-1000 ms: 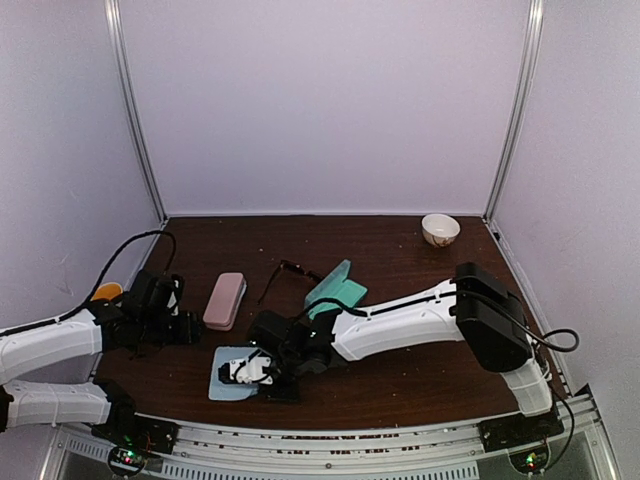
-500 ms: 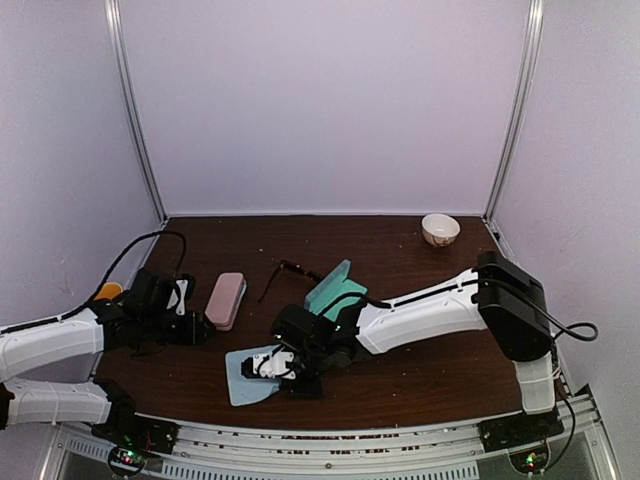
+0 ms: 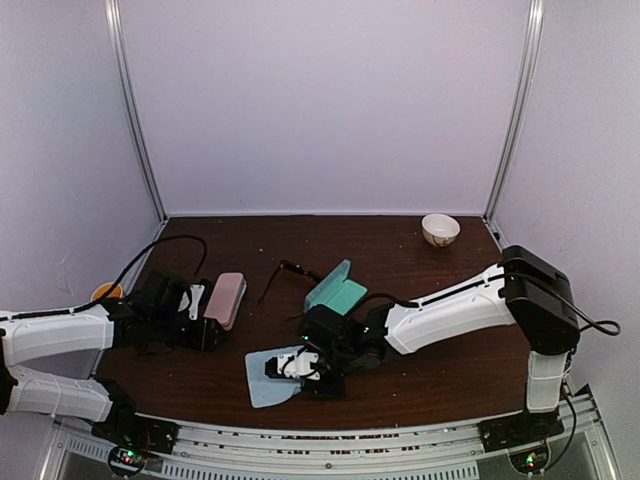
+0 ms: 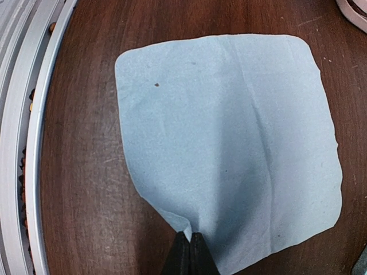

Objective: Organize the sunglasses
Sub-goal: Move the glasses cleaning cloth to the center of the board.

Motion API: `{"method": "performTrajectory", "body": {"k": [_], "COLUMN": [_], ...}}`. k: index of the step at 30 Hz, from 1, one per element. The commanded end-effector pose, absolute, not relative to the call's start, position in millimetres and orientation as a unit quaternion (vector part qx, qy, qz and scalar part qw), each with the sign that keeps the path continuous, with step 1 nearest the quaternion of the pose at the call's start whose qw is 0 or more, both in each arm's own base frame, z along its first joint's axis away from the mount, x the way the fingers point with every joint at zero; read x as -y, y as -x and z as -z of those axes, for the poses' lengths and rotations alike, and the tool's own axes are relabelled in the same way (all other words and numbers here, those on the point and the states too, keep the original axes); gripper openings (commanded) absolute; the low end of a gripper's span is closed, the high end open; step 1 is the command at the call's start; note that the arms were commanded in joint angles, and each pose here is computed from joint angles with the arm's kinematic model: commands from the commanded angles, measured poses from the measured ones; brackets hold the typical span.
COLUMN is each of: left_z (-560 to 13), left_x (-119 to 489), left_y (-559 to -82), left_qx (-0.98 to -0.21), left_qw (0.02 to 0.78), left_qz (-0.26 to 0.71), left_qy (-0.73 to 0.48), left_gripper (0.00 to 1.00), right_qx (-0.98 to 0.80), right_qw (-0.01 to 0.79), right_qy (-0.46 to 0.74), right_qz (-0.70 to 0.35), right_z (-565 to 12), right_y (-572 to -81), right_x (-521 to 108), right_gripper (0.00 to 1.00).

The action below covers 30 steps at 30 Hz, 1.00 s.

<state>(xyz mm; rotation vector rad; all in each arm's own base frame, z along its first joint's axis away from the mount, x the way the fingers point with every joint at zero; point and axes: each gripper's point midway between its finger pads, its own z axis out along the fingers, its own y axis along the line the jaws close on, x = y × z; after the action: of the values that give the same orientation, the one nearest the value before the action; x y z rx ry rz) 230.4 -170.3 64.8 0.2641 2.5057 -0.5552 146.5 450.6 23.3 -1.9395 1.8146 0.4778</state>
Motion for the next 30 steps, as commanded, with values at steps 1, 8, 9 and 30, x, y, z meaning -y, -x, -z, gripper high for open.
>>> {"method": "performTrajectory", "body": {"k": [1,8,9,30], "left_z": [-94.1,-102.2,-103.2,-75.6], "left_x": [201.5,231.9,237.4,301.9], "left_y": [-236.5,-215.4,-210.3,-138.6], "left_qx": [-0.903,-0.875,-0.869,-0.754], "left_qw": [0.314,0.323,0.327,0.338], "left_qz": [0.242,0.255,0.255,0.258], "left_qy": [-0.166,-0.253,-0.272,-0.5], "left_gripper": [0.49,0.48,0.47,0.42], "right_qx": [-0.686,-0.688,-0.688,-0.704], "right_qw": [0.178,0.179,0.18,0.177], "right_qy": [0.69,0.686,0.686,0.677], "right_qz": [-0.148,-0.153,-0.155,-0.122], "right_z": [-0.2,1.4,0.9,9.1], "right_y": [-144.6,-145.4,-145.5,-154.4], "right_x": [-415.3,-414.2,-414.8,-385.2], "right_gripper": [0.0,0.0,0.0,0.0]}}
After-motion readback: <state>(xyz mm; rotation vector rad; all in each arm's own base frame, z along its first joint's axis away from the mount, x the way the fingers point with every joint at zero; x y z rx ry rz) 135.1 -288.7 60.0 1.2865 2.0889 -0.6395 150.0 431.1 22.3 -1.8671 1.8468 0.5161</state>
